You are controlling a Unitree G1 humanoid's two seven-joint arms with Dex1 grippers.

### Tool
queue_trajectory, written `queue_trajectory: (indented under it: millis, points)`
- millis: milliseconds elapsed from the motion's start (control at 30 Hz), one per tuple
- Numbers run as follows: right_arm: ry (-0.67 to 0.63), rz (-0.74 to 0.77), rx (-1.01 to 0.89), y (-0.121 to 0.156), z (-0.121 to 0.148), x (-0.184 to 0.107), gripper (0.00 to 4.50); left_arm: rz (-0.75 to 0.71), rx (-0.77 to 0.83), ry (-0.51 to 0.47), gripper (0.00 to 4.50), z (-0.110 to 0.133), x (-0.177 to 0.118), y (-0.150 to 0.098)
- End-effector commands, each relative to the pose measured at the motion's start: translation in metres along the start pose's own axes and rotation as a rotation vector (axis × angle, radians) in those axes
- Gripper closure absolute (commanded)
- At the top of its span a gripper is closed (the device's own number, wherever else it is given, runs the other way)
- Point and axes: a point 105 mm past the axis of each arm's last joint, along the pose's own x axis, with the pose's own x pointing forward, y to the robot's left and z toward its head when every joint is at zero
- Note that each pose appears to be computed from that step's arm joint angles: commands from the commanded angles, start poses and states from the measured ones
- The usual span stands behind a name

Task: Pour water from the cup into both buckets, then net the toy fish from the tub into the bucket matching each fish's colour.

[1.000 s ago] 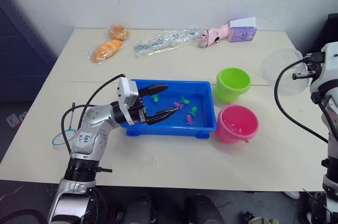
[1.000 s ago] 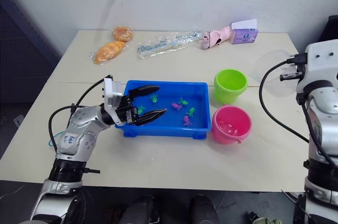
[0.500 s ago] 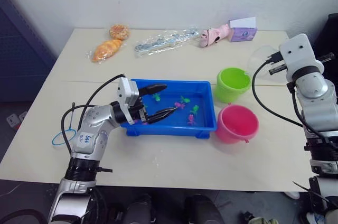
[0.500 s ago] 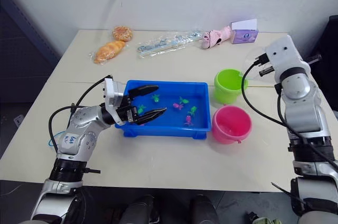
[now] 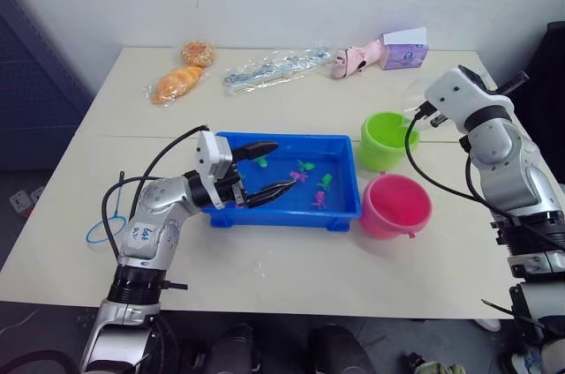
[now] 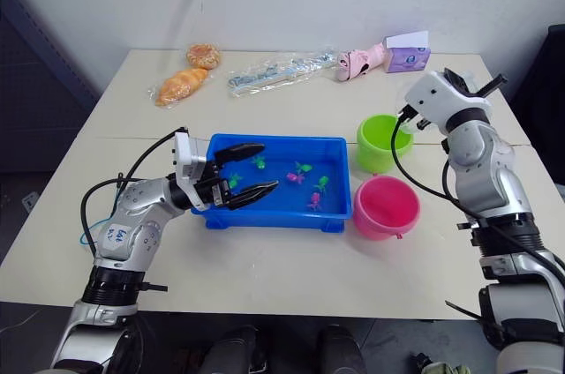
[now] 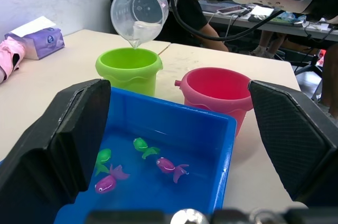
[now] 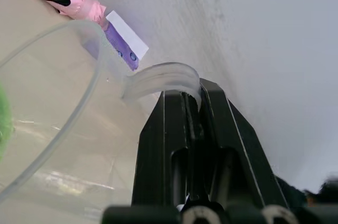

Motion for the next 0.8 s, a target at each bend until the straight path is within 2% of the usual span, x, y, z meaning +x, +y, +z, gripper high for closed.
queue_trajectory:
  millis: [33, 333, 533, 600, 667, 800]
  points:
    - [-0.091, -0.089, -0.125, -0.023, 0.018, 0.003, 4.47, -0.005, 0.045, -0.012, 0.0, 0.009, 0.001, 0.0]
    - [-0.174, -0.08, -0.256, -0.016, 0.025, 0.003, 4.47, -0.002, 0.045, -0.013, 0.0, 0.008, 0.001, -0.001]
    - [-0.198, -0.092, -0.258, -0.018, 0.022, -0.001, 4.47, 0.001, 0.046, -0.015, 0.0, 0.008, 0.001, 0.0]
    - [-0.199, -0.07, -0.178, -0.016, 0.021, -0.004, 4.47, 0.0, 0.047, -0.016, 0.0, 0.008, 0.002, 0.0]
    - [-0.168, -0.099, 0.003, -0.023, 0.017, -0.009, 4.47, -0.002, 0.049, -0.021, 0.0, 0.009, 0.002, 0.0]
    - [-0.008, -0.166, 0.385, -0.04, -0.015, -0.025, 4.47, -0.004, 0.047, -0.032, 0.0, 0.01, 0.001, 0.0]
